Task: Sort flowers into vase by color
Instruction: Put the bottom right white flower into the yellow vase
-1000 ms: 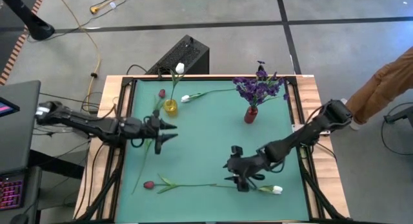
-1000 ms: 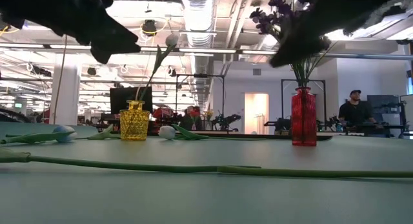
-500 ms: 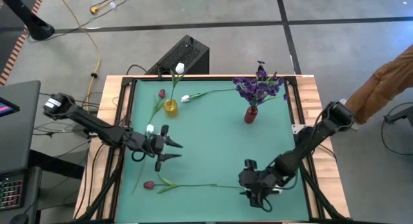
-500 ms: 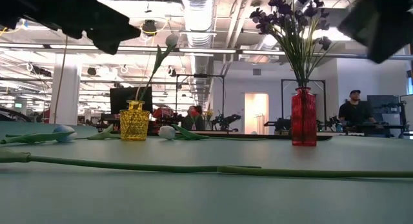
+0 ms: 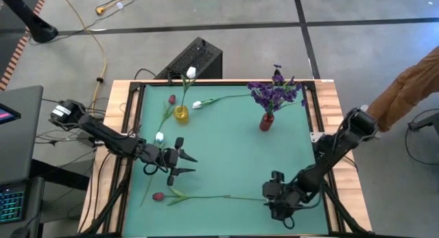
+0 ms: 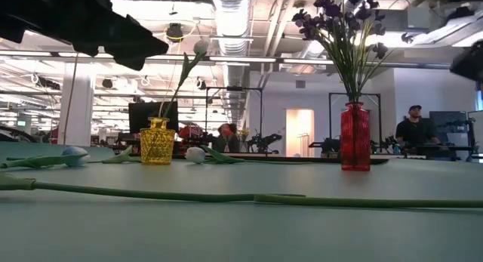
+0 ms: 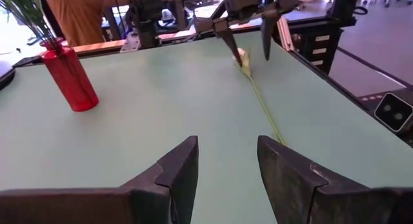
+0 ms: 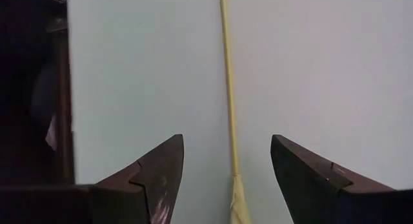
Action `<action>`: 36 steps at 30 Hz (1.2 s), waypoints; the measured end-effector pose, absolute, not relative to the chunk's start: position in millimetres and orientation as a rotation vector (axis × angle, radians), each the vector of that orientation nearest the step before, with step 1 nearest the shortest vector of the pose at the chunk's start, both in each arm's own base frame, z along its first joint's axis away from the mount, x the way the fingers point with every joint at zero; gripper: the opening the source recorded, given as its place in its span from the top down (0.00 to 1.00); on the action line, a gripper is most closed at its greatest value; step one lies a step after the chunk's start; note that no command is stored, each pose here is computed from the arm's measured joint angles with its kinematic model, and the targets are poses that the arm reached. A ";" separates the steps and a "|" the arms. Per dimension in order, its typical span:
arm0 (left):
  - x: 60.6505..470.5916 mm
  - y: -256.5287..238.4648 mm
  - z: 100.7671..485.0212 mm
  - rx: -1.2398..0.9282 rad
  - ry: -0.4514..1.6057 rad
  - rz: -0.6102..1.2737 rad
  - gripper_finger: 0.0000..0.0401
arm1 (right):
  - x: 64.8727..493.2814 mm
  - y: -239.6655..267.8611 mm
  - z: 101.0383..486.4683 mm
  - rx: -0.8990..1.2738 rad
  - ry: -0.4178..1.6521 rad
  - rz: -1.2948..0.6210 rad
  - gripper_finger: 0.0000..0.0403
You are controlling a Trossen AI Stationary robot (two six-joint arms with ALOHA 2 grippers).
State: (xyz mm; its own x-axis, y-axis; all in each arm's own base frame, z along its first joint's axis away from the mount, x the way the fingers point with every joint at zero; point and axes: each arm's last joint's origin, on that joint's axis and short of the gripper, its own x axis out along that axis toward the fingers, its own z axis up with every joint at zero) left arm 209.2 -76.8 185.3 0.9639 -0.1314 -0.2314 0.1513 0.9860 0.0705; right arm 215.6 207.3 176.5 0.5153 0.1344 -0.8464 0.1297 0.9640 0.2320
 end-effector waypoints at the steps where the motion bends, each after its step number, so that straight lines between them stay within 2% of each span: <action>1: 209.2 -76.9 185.2 0.088 0.229 -0.144 0.63 | 216.1 207.8 173.1 0.275 1.040 -0.001 0.35; 9: 209.2 -77.0 185.5 0.087 0.227 -0.149 0.63 | 222.8 215.7 137.1 0.214 1.122 -0.031 0.35; 15: 209.3 -77.0 185.7 0.086 0.225 -0.149 0.63 | 222.9 219.4 129.5 0.237 1.171 -0.028 0.38; 19: 209.3 -76.9 185.9 0.085 0.223 -0.144 0.63 | 219.7 220.3 128.5 0.219 1.184 -0.031 0.48; 31: 209.3 -76.9 185.9 0.068 0.223 -0.141 0.63 | 212.7 225.3 127.7 0.200 1.207 0.000 0.94; 36: 209.3 -76.8 185.9 0.060 0.225 -0.139 0.63 | 212.4 223.9 133.3 0.213 1.196 0.005 0.95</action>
